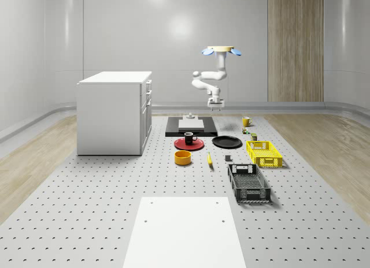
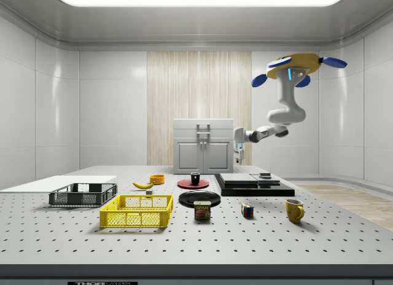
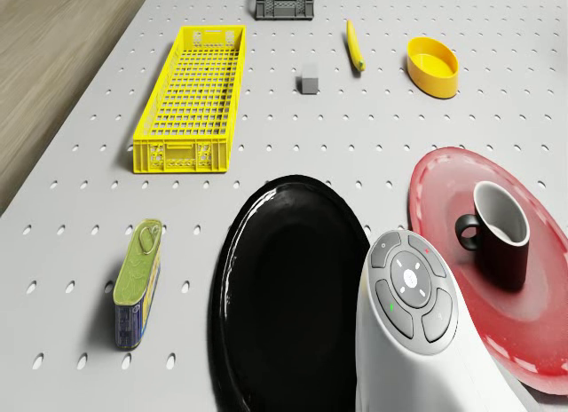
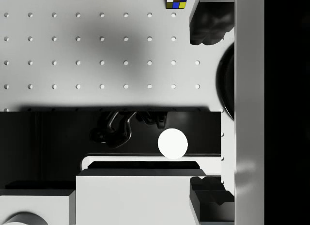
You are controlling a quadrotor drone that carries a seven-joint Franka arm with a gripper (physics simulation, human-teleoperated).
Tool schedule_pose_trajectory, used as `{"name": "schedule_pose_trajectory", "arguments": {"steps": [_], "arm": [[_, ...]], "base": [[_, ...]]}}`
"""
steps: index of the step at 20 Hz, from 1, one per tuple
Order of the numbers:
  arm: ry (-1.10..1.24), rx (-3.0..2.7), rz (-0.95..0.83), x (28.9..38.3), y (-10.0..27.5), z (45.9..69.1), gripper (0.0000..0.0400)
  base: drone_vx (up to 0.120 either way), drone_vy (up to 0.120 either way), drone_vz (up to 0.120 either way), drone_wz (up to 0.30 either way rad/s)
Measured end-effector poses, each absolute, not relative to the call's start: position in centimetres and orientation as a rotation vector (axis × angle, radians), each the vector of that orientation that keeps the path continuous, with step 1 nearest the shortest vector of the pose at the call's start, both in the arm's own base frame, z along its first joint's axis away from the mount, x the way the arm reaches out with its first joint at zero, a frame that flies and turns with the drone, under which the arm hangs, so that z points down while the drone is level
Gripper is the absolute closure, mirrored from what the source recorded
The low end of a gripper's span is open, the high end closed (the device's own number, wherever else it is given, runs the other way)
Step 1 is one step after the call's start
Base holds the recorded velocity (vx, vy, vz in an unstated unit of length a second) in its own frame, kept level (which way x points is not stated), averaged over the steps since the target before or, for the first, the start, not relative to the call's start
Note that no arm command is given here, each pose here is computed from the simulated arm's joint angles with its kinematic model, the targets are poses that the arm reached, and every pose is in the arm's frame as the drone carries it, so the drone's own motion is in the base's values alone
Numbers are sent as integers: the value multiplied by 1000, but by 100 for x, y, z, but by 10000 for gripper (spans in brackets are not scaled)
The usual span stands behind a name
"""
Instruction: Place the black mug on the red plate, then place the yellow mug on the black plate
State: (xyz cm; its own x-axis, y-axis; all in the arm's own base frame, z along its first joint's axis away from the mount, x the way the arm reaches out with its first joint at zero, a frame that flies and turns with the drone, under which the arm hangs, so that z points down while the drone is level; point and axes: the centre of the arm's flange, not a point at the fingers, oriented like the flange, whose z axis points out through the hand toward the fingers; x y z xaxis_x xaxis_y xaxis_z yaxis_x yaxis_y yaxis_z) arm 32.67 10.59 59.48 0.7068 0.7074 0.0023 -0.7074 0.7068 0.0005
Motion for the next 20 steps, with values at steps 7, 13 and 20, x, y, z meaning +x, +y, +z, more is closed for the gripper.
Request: {"name": "schedule_pose_trajectory", "arguments": {"steps": [7, 13, 20], "arm": [[-2, 1, 786, 3267, 1059, 5948, 0], [-2, 1, 786, 3267, 1059, 5948, 0], [-2, 1, 786, 3267, 1059, 5948, 0]], "base": [[-120, 120, 0, 0], [-120, 120, 0, 0], [-120, 120, 0, 0]]}}
